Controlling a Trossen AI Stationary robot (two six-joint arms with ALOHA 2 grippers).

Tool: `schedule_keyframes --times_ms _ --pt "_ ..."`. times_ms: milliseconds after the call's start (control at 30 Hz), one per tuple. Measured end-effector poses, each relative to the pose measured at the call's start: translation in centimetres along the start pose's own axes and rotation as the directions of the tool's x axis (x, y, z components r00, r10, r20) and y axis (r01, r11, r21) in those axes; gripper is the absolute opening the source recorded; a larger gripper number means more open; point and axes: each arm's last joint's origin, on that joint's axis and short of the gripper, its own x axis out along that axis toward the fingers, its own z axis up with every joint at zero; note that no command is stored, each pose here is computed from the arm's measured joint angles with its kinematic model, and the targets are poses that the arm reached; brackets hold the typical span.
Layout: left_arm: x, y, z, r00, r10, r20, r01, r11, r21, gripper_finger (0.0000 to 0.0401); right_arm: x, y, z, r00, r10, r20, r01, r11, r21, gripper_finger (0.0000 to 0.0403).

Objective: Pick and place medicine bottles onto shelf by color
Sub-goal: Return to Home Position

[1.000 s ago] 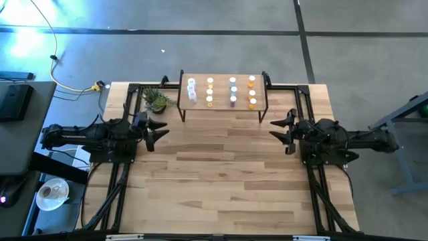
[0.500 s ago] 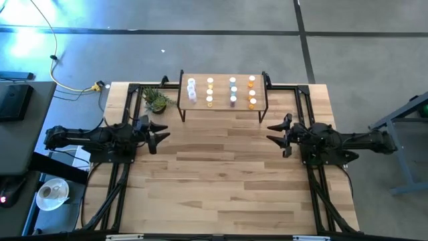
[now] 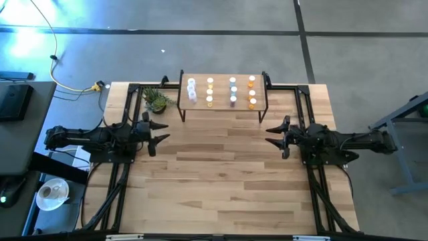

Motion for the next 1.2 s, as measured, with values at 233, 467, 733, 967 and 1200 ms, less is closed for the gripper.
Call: schedule_keyframes --times_ms 233,467,733,967,1200 --pt "0.0 0.01 0.01 1.0 0.006 0.001 -0.006 1.0 0.022 0.0184 -0.02 -0.02 -0.6 0.998 -0.003 -0.061 0.008 0.997 0.081 0.0177" --pt "0.01 0.02 -0.13 1.0 0.006 -0.013 -0.006 1.0 -0.013 0.0184 -0.03 -0.03 -0.87 0.996 -0.004 -0.089 0.017 0.989 0.15 0.0177" --pt "0.01 0.02 -0.13 1.0 0.006 -0.013 -0.006 1.0 -0.017 0.0184 -0.03 -0.03 -0.88 0.996 -0.004 -0.089 0.028 0.96 0.279 0.0177" --pt "0.01 0.02 -0.13 1.0 0.006 -0.013 -0.006 1.0 -0.019 0.0184 -0.03 -0.03 -0.89 0.996 -0.004 -0.089 0.029 0.961 0.276 0.0177" --pt "0.01 0.02 -0.13 1.0 0.006 -0.013 -0.006 1.0 -0.018 0.0184 -0.03 -0.03 -0.89 0.996 -0.004 -0.089 0.029 0.961 0.276 0.0177"
